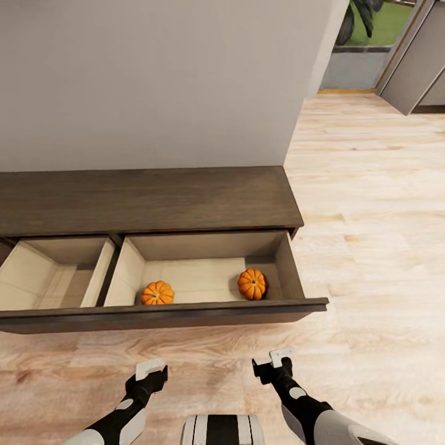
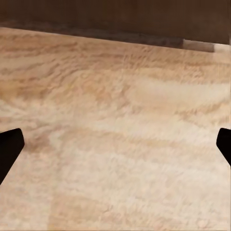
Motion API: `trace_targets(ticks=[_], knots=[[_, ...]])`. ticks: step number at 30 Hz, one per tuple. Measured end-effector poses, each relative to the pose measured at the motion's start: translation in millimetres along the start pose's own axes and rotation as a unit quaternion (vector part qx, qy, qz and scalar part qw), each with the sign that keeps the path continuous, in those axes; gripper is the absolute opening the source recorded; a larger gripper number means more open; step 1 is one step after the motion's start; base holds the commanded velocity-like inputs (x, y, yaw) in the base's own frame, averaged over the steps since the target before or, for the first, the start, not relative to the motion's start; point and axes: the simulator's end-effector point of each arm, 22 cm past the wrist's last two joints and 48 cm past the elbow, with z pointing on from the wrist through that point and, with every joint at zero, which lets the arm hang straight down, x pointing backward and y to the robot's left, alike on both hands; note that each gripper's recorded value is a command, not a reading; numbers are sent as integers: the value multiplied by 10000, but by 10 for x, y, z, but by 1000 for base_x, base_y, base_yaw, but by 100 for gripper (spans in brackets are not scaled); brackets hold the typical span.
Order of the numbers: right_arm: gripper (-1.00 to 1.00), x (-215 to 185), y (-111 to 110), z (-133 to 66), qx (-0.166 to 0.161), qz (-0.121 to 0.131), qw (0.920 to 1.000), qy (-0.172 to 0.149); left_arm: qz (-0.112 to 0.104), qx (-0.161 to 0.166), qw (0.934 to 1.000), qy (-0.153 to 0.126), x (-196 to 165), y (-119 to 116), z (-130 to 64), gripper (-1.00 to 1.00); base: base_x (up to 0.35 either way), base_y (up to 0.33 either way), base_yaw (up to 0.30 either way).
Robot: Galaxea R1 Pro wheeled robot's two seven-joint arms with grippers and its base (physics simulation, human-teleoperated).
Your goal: Place each of the two pumpkins and all three candles from the living room inside a cabinet in the living room (use any cabinet), then make sure every cabinet is closed, and position the cauldron so it is next to a table in the living room.
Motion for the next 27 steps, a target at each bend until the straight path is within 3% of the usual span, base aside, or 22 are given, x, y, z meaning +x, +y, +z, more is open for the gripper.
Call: trace_targets(ticks=[11,27], knots=[[100,-304,-55,308,32,-37,9995,-317,-66,161,9989,-425,-446,-207,316,100,0,0,0],[100,-609,-106,334,67,-86,9974,-708,-67,240,9978,-609,-627,-294,332,100,0,0,0]])
